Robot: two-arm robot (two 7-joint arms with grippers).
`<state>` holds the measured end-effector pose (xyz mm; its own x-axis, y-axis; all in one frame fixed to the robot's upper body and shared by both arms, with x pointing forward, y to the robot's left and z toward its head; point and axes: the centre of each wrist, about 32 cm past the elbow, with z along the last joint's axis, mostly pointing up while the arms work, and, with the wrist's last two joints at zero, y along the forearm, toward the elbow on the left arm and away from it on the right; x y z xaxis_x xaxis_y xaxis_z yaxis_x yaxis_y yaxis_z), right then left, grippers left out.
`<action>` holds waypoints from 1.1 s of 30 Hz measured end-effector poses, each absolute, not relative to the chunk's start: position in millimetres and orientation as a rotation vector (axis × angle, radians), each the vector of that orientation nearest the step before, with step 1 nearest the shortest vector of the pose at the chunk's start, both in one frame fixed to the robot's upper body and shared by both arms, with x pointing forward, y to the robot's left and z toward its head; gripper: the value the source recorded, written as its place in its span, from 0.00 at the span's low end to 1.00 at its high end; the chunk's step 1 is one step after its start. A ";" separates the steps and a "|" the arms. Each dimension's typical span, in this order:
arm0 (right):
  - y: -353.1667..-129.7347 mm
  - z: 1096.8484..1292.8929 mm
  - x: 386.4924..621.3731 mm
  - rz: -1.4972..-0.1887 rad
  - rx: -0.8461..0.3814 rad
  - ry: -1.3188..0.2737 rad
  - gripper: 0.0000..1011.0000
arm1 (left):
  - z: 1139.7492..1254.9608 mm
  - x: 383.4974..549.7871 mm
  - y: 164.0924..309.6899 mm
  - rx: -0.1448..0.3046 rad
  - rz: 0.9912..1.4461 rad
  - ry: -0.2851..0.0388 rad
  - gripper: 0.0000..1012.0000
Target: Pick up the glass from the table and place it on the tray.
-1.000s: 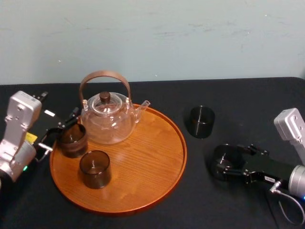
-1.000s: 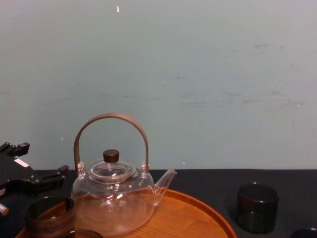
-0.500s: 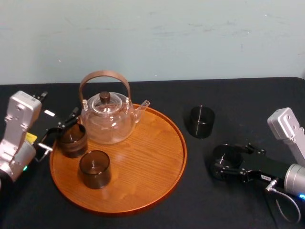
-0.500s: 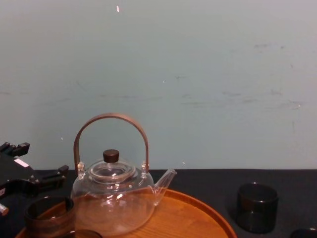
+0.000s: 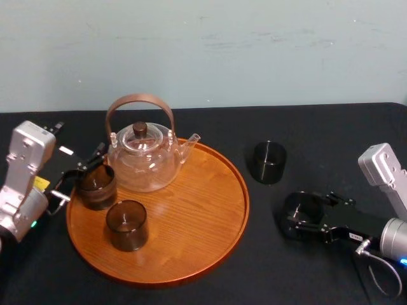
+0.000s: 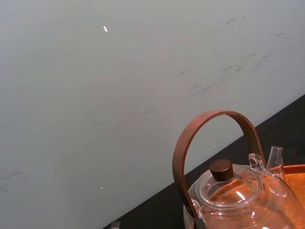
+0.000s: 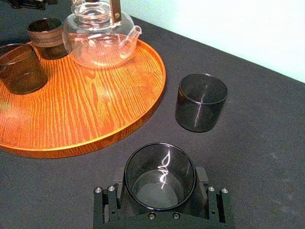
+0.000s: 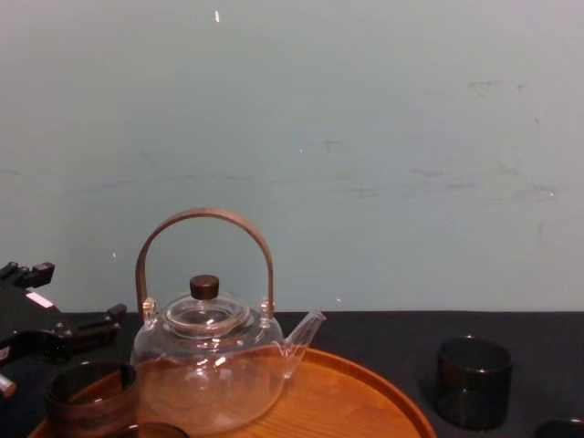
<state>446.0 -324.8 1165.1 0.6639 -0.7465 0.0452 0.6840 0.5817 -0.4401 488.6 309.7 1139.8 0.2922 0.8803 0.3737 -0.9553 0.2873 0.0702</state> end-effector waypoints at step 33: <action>-317.5 1199.0 464.1 -0.717 -0.349 0.056 0.89 | 1139.8 488.6 309.6 0.304 1.248 -0.285 0.99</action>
